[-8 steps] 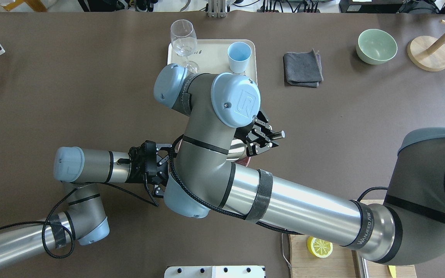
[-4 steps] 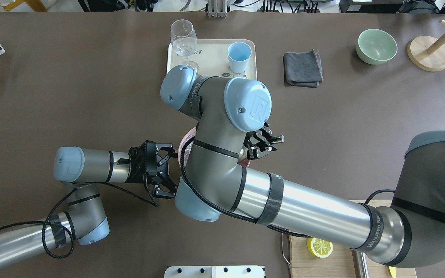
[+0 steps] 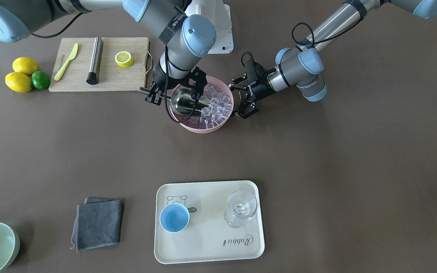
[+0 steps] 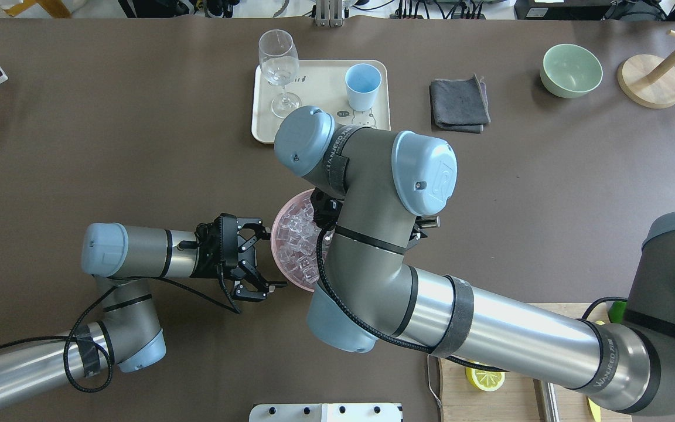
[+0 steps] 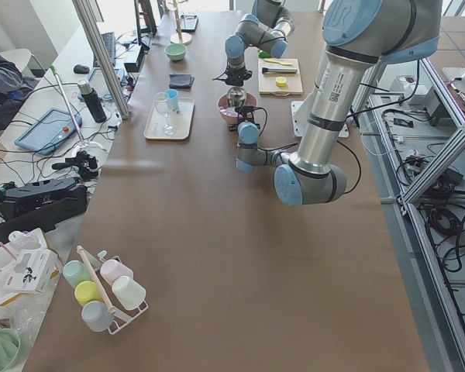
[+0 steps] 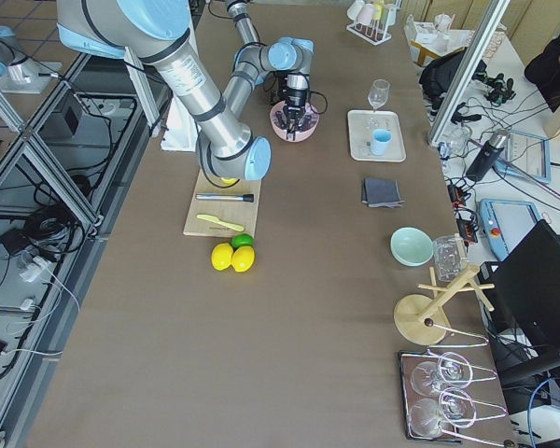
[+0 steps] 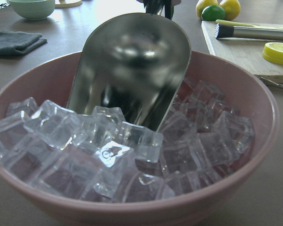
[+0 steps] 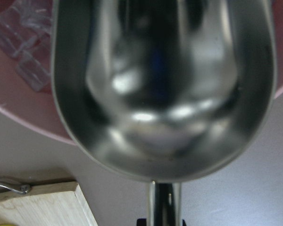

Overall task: Put ice in cup with scoop
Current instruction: 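Drag the scoop through the ice while the left gripper tilts the bowl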

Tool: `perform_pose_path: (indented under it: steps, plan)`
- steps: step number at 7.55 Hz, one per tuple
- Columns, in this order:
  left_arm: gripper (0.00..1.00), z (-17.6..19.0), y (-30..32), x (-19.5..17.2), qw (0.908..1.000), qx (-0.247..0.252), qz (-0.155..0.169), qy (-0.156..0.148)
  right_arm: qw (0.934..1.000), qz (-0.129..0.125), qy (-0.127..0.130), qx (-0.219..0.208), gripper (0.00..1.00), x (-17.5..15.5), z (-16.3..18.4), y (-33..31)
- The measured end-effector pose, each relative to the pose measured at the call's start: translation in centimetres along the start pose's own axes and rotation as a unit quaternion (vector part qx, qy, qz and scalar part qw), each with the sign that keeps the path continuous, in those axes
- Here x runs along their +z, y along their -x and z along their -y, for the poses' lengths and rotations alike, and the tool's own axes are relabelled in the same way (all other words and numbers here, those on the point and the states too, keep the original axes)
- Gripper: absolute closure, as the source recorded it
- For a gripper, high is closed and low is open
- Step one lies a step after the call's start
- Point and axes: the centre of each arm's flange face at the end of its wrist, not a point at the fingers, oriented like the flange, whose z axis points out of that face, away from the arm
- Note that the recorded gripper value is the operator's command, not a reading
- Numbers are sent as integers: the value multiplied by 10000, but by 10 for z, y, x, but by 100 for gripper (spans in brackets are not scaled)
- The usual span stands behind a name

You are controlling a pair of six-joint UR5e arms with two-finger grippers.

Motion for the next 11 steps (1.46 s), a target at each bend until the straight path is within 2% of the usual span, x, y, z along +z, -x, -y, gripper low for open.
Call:
perform_pose_path:
  steps: [2,7,11]
  plan:
    - [2,-1,14,-5,9999,-37,120,98,9993,38,-351,146,100,9,0,1]
    - [2,-2,29,-8,9992,-98,262,273,9938,-34,-1016,457,100,14,-25,10]
    - [2,-1,29,-8,9994,-95,204,280,9870,-49,-1388,815,100,17,-22,9]
